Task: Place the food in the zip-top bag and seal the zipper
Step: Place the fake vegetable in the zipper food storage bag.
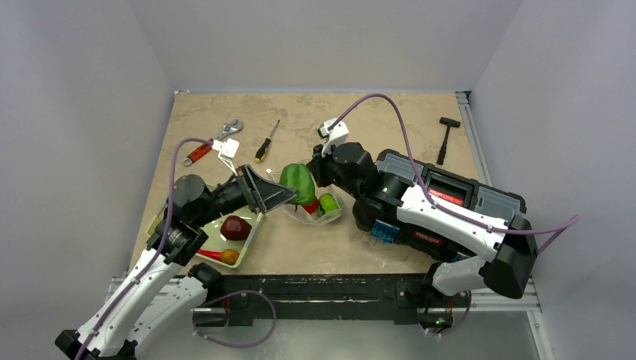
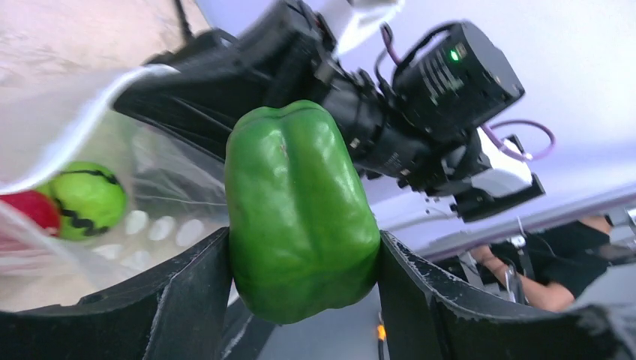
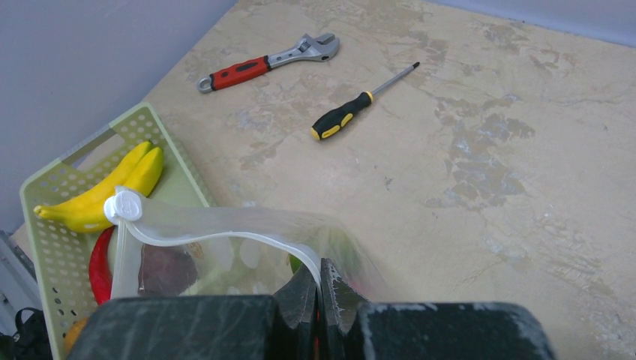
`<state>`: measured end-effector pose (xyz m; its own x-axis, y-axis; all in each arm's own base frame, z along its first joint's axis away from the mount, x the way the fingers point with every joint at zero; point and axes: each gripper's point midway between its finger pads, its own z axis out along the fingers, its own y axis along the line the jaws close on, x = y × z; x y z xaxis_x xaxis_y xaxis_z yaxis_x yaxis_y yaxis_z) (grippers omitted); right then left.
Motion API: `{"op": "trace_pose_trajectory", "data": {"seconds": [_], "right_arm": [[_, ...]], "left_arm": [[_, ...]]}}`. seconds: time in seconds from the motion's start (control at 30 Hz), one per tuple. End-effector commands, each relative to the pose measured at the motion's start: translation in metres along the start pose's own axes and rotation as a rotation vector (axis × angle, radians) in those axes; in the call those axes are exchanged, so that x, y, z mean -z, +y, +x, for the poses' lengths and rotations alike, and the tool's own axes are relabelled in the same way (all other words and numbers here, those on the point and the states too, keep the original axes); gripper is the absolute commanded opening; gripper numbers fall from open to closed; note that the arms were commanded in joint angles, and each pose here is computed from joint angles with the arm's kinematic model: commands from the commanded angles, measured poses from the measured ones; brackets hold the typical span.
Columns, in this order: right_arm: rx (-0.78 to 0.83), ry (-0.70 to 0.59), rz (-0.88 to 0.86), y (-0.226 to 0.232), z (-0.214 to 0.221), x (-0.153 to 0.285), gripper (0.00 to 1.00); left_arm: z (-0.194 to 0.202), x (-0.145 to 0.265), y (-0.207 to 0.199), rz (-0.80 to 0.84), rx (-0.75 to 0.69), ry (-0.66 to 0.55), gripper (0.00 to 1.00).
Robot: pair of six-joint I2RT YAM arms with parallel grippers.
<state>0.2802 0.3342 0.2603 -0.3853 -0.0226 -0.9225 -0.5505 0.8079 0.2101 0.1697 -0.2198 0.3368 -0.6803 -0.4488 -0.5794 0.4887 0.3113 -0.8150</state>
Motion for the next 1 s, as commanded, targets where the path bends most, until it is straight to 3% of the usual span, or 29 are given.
{"op": "trace_pose_trajectory", "data": {"seconds": [0.0,0.2,0.33,0.5,0.87,0.97], "right_arm": [[-0.049,-0.087,-0.042,0.012,-0.030,0.001,0.00],[-0.056,-0.084,-0.039,0.012,-0.029,0.001,0.00],[-0.057,-0.084,-0.043,0.013,-0.030,-0.001,0.00],[-0.055,-0.081,-0.046,0.015,-0.031,-0.003,0.00],[-0.057,-0.086,-0.049,0.015,-0.032,0.000,0.00],[-0.055,-0.088,-0.047,0.014,-0.034,0.001,0.00]], "left_arm": [[-0.004,-0.008,-0.022,0.073,0.016,-0.066,0.40],[0.010,-0.006,0.042,-0.214,0.317,-0.167,0.40],[0.015,-0.017,0.055,-0.320,0.406,-0.126,0.44],[0.029,-0.042,0.044,-0.330,0.429,-0.008,0.54],[0.041,-0.050,0.039,-0.364,0.390,0.033,0.94],[0.037,-0.046,0.035,-0.352,0.335,0.034,0.95]]}}
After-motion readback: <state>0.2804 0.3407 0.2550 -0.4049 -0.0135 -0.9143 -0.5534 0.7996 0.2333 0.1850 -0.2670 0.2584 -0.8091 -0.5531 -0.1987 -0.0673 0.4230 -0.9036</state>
